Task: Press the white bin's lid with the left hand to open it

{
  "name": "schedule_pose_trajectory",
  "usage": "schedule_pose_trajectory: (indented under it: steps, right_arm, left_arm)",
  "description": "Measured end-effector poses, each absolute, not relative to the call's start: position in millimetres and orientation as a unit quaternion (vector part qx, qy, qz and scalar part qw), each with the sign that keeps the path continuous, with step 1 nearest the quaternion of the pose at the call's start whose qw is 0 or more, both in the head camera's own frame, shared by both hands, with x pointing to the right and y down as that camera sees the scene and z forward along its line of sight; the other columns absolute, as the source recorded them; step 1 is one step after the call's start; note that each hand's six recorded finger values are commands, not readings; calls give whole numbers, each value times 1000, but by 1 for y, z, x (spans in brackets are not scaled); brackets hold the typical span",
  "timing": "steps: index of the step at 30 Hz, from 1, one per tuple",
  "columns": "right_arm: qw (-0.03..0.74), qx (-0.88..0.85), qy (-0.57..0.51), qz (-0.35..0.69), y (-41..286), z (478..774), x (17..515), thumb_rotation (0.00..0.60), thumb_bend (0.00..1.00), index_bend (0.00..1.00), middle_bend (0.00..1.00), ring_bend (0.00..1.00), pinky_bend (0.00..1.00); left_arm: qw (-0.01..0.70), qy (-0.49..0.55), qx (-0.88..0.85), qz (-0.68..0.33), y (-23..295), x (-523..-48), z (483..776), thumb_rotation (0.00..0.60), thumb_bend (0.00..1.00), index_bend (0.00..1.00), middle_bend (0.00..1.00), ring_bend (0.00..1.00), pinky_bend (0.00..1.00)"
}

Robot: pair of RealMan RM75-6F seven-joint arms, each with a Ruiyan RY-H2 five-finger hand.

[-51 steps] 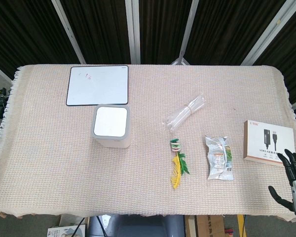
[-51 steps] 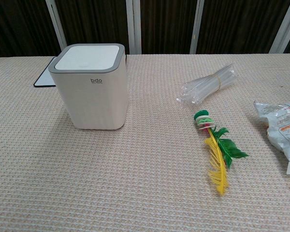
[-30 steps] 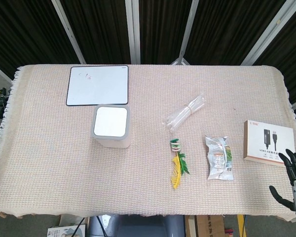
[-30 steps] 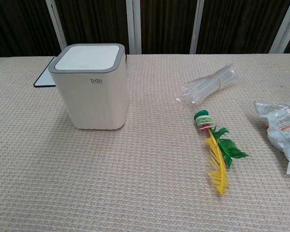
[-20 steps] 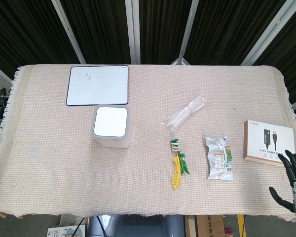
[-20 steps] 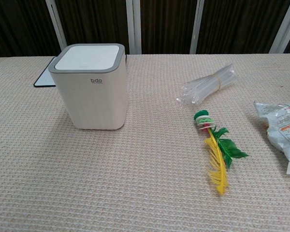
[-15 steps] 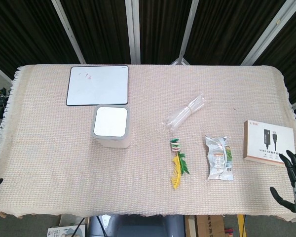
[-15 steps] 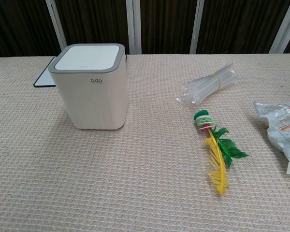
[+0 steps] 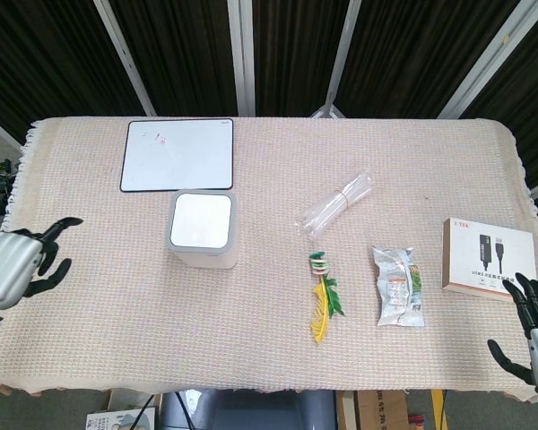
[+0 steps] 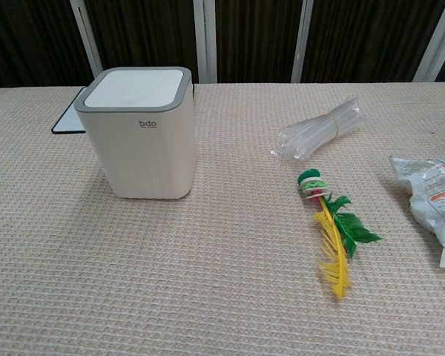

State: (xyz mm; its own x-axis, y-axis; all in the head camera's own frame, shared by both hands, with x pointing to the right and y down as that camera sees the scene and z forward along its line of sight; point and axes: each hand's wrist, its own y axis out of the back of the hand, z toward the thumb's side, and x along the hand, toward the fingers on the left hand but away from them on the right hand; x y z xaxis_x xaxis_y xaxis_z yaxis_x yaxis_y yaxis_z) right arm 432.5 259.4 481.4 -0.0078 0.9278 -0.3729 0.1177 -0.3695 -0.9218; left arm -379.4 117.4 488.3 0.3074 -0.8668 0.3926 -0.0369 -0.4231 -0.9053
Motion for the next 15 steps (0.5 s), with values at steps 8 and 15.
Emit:
schedule_pose_trajectory:
  steps: [8, 15]
  right_arm:
    - [358, -604, -429, 568, 260, 483, 432, 600, 268, 117, 55, 19, 11]
    - [359, -602, -434, 566, 259, 481, 433, 600, 268, 117, 55, 19, 11]
  left_arm:
    - [444, 248, -708, -490, 98, -321, 501, 600, 650, 230, 878, 740, 637]
    - [439, 218, -723, -487, 95, -278, 515, 600, 650, 231, 879, 740, 637]
